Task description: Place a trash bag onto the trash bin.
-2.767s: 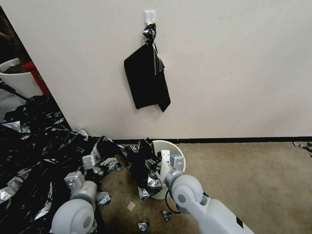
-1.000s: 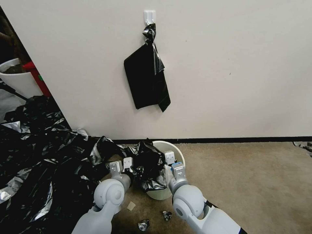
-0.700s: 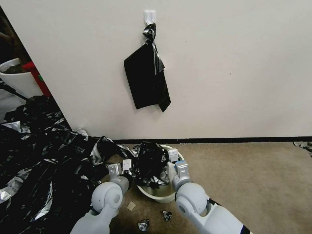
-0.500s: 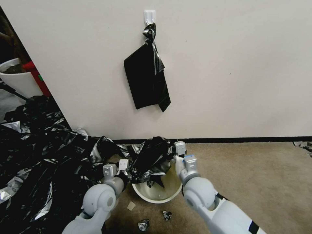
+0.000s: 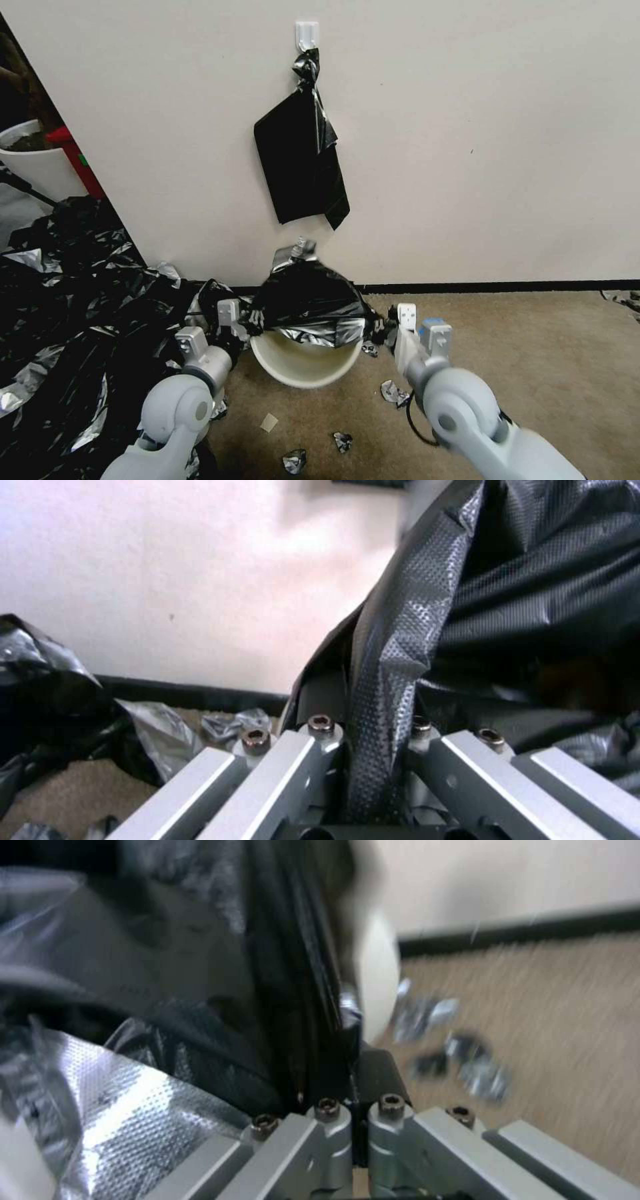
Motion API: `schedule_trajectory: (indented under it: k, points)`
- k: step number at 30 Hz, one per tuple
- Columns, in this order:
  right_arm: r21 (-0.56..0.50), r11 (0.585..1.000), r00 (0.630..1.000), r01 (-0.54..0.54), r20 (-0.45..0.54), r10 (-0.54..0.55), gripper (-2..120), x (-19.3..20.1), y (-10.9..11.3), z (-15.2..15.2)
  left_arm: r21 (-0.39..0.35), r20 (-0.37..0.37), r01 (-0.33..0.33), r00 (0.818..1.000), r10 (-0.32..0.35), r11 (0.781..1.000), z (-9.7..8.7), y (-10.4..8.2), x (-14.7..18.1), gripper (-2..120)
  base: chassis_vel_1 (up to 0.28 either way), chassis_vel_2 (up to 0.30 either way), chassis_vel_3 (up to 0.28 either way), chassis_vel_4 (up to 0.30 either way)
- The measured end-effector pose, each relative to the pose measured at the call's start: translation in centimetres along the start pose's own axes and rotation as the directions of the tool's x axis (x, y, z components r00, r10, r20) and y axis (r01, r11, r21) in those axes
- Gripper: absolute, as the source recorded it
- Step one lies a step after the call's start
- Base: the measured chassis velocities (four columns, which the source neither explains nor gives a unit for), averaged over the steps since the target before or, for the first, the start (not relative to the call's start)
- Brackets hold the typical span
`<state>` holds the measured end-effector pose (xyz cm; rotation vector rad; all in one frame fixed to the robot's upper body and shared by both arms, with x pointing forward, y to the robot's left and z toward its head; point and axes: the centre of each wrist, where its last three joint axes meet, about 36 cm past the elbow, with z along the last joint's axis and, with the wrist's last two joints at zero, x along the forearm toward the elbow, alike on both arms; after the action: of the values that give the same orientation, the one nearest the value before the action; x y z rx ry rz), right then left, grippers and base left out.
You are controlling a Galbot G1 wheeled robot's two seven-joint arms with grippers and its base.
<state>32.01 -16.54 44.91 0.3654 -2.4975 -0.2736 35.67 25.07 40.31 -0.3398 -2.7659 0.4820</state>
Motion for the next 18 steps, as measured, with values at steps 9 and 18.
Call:
schedule_trajectory:
  k: [9, 18]
  points:
    - [-0.09, 0.995, 0.986, 0.043, -0.158, -0.057, 2, -1.3, 0.8, 1.5, 0.073, 0.051, 0.006, 0.999, -0.01, 0.997, -1.5, 0.1, -0.1, 3, 0.0, 0.0, 0.0, 0.0]
    - [0.091, 0.995, 0.999, 0.033, -0.014, -0.032, 35, 0.9, 1.7, 2.8, 0.07, 0.054, 0.046, 0.997, -0.05, 0.996, -1.9, 0.2, -1.1, 3, 0.0, 0.0, 0.0, 0.0]
